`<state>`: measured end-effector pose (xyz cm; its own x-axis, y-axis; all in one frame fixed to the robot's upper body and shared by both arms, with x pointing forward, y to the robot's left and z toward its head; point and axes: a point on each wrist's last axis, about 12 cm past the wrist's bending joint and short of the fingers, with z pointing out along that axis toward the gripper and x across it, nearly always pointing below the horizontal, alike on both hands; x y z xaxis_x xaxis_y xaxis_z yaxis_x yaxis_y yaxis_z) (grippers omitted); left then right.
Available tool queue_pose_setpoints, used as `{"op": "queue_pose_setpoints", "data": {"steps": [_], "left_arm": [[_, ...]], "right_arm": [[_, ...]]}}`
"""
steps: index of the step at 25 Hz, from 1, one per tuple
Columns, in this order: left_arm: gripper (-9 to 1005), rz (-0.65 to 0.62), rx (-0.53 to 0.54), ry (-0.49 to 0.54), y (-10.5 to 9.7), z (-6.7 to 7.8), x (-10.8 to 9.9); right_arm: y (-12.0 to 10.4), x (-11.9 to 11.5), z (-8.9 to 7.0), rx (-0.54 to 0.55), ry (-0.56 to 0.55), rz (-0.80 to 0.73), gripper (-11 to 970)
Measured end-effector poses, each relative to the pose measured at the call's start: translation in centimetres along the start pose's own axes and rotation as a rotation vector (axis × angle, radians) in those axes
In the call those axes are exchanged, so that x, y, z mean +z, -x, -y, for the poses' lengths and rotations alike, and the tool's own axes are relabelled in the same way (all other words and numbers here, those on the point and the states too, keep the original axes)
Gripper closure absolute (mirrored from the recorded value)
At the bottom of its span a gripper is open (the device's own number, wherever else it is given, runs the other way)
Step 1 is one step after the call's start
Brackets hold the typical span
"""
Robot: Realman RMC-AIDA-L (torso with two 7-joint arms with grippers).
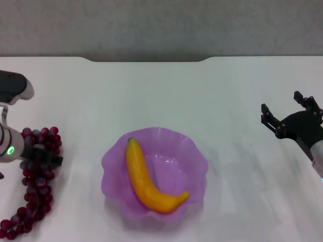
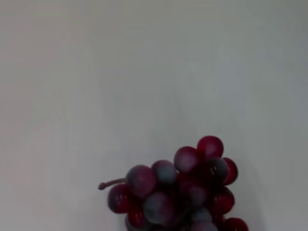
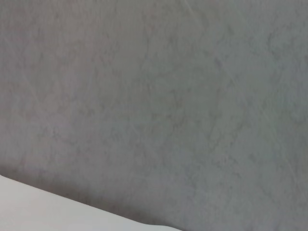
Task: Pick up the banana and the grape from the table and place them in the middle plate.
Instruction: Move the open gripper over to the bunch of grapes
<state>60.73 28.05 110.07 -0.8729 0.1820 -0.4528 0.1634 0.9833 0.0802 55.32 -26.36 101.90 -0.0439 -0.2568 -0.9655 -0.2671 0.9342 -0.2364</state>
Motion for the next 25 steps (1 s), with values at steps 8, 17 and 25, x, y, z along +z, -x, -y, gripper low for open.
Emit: {"op": "queue_pose_setpoints", "data": {"steps": [8, 17, 25], "left_arm": [[114, -0.009, -0.007, -0.011, -0.3, 0.2, 0.9], [116, -0.015, -0.01, -0.006, -0.6, 0.2, 1.9], [117, -0.005, -0.019, 0.003, -0.8, 0.0, 2.3]], "right_arm": [[0.0, 0.0, 0.0, -0.001, 0.0, 0.002, 76], [0.1, 0.2, -0.1, -0.004, 0.006, 0.004, 76], [0.1, 0.1, -0.1, -0.003, 0.005, 0.003, 76]]}}
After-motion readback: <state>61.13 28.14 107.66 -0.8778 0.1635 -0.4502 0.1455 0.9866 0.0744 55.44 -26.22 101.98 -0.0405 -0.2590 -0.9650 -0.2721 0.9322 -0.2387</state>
